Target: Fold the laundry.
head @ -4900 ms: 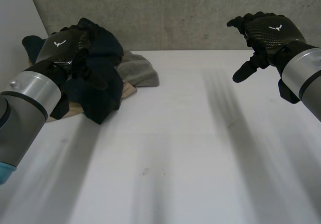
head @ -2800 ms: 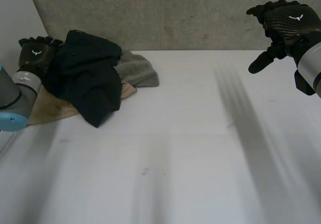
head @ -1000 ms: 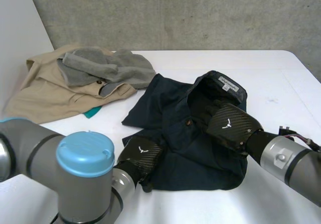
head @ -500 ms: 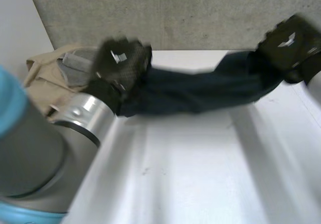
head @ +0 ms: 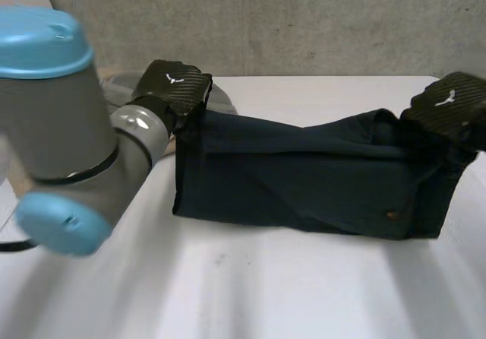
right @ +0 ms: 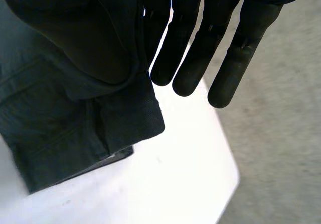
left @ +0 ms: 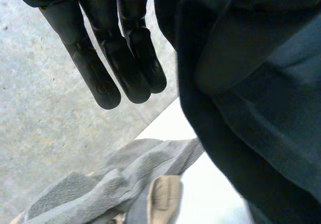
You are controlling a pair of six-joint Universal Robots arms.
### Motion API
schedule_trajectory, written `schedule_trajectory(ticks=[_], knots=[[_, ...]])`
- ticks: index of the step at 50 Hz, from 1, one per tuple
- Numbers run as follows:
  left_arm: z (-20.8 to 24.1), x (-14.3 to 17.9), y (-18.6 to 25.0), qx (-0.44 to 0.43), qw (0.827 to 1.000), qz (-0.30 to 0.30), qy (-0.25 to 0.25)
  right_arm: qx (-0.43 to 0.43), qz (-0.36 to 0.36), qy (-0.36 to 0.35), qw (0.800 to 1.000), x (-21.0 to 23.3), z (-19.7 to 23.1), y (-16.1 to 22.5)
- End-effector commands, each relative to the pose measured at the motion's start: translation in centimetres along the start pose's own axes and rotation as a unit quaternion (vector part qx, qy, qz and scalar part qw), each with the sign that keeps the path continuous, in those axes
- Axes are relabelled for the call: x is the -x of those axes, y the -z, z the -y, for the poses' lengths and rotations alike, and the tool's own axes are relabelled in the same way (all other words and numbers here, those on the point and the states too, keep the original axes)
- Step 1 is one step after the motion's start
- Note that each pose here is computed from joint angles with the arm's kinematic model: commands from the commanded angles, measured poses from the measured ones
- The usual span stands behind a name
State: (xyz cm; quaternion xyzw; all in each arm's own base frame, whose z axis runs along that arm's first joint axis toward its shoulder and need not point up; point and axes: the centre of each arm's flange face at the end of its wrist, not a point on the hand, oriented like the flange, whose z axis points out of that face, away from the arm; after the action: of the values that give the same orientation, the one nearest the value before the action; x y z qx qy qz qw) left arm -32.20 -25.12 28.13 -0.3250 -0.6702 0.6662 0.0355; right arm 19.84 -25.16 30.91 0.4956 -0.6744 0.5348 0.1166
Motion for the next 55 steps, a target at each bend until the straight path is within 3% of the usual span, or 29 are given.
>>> schedule_trajectory(ticks=[1, 5, 6, 8, 9, 10, 12, 15, 18, 21, 25, 30, 34, 38, 44, 55], knots=[[1.8, 3.0, -6.3, -0.114, 0.99, 0.083, -0.019, -0.029, -0.042, -0.061, 0.997, -1.6, -0.4, -5.6], [5.7, 6.1, -7.8, -0.225, 0.963, 0.151, -0.013, -0.129, -0.152, -0.13, 0.971, -5.8, 1.9, -7.0], [6.5, 6.7, -7.9, -0.249, 0.955, 0.162, -0.011, -0.187, -0.201, -0.16, 0.948, -7.7, 3.1, -7.2], [8.7, 8.2, -7.8, -0.314, 0.929, 0.195, -0.007, -0.237, -0.237, -0.185, 0.924, -9.1, 3.9, -7.2], [9.4, 8.8, -7.6, -0.333, 0.92, 0.207, -0.004, -0.284, -0.272, -0.209, 0.896, -10.6, 4.6, -7.0], [10.7, 10.0, -7.1, -0.364, 0.903, 0.227, -0.001, -0.298, -0.279, -0.217, 0.887, -11.0, 4.8, -6.8], [11.5, 10.4, -6.5, -0.382, 0.894, 0.234, 0.005, -0.316, -0.285, -0.225, 0.877, -11.3, 5.3, -6.2], [11.5, 10.2, -6.0, -0.377, 0.899, 0.223, 0.016, -0.326, -0.296, -0.224, 0.87, -12.0, 5.8, -4.7], [10.0, 9.0, -5.9, -0.347, 0.916, 0.201, 0.023, -0.32, -0.277, -0.223, 0.878, -11.1, 5.9, -4.2], [8.6, 8.0, -5.7, -0.321, 0.929, 0.184, 0.027, -0.287, -0.223, -0.228, 0.903, -9.2, 4.7, -5.0], [4.5, 6.0, -5.7, -0.251, 0.956, 0.15, 0.031, -0.24, -0.132, -0.233, 0.933, -5.6, 2.7, -7.0], [-2.5, 2.8, -4.9, -0.132, 0.986, 0.094, 0.033, -0.177, -0.064, -0.222, 0.957, -1.4, 0.0, -9.0], [-6.4, 0.7, -3.2, -0.049, 0.996, 0.055, 0.05, -0.13, -0.038, -0.184, 0.973, 1.0, -1.9, -9.3], [-8.7, -1.0, -0.8, 0.026, 0.997, 0.019, 0.066, -0.08, -0.005, -0.147, 0.986, 3.1, -3.7, -8.8], [-8.0, -1.9, 3.8, 0.09, 0.994, -0.025, 0.057, -0.01, 0.059, -0.076, 0.995, 5.4, -4.8, -5.7], [-6.3, -3.5, 12.1, 0.195, 0.972, -0.128, 0.014, 0.115, 0.134, 0.035, 0.984, 5.9, -7.0, 2.8]])
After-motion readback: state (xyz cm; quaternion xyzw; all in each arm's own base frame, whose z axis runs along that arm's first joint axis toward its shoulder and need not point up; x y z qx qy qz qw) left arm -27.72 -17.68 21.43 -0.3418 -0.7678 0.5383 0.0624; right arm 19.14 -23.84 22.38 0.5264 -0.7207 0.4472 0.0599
